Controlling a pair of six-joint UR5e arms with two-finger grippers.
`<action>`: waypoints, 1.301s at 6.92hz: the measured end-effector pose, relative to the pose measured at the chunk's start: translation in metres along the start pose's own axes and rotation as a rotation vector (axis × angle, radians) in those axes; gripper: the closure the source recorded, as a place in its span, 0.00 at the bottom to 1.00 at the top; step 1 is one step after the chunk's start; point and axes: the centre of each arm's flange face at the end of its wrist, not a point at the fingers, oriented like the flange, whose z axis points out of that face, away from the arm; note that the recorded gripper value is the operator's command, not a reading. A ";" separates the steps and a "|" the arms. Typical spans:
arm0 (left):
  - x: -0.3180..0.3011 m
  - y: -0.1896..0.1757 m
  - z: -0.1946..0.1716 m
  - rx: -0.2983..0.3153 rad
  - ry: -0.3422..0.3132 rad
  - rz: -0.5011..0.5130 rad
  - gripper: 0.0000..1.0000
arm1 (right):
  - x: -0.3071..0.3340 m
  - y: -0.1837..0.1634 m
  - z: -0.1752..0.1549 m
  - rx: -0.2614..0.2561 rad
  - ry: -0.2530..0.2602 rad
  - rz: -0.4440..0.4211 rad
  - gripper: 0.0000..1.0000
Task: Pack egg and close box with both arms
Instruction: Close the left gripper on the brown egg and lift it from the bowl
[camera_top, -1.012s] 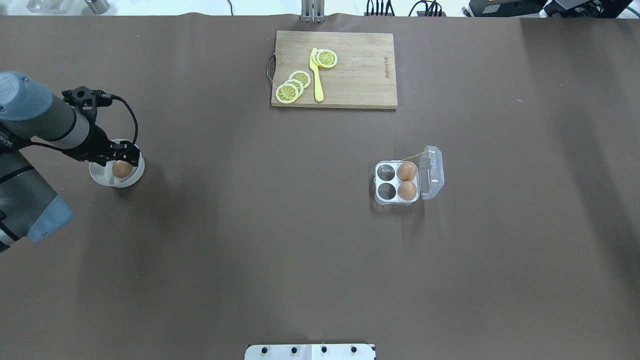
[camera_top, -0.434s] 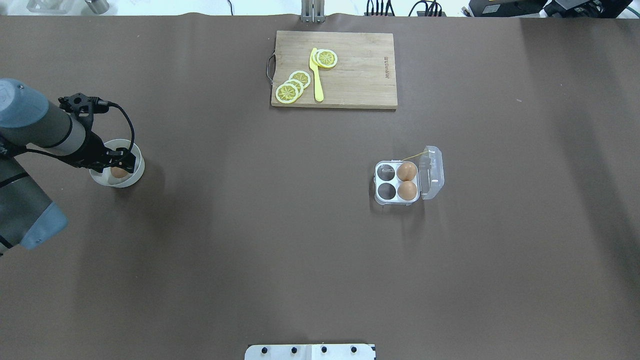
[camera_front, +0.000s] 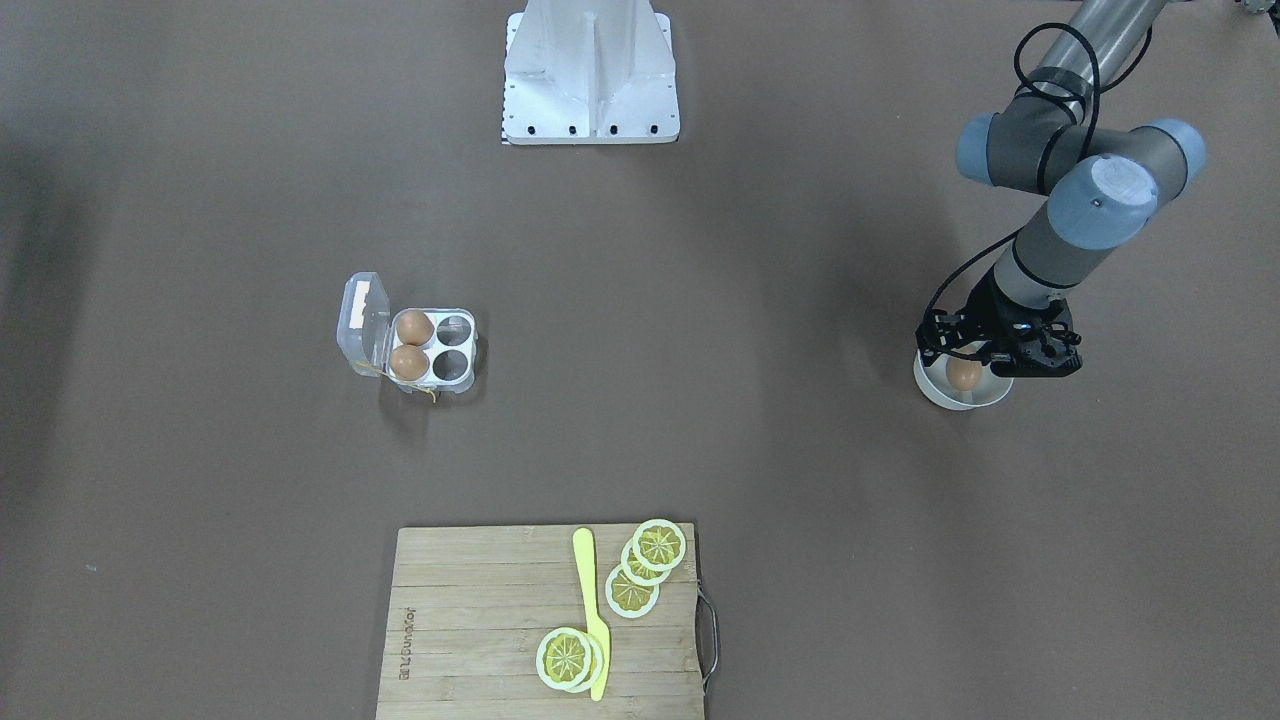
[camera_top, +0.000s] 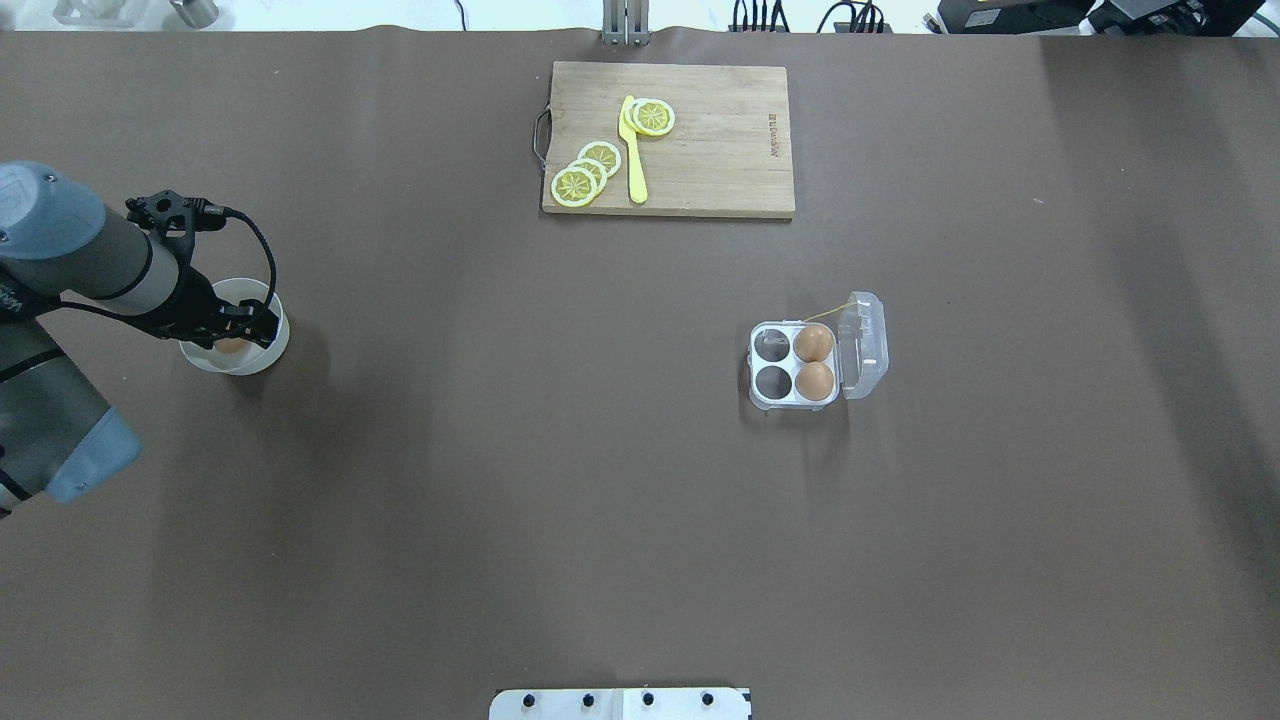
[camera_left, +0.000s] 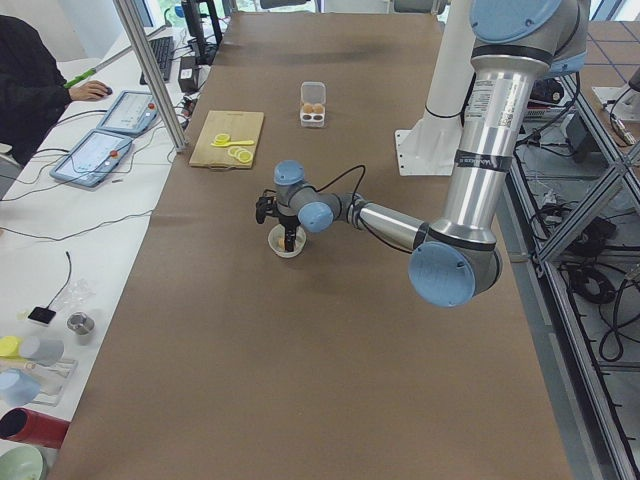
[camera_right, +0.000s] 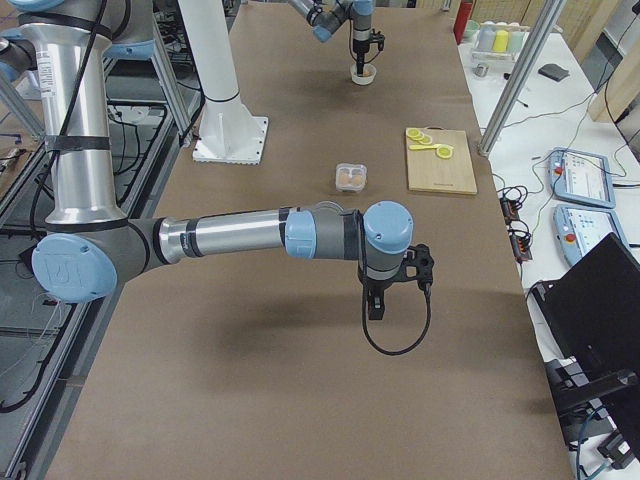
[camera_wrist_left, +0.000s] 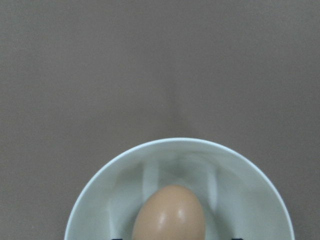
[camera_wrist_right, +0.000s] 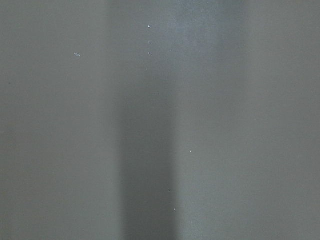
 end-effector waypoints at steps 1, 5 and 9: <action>0.001 0.000 0.000 -0.001 0.000 0.002 0.22 | 0.000 0.000 0.000 -0.001 0.000 0.001 0.00; -0.001 -0.001 0.003 -0.004 -0.008 0.009 0.53 | -0.001 -0.001 -0.001 0.001 0.001 0.000 0.00; 0.006 -0.002 -0.008 0.009 0.009 0.016 0.66 | 0.001 -0.003 0.000 -0.002 0.001 0.004 0.00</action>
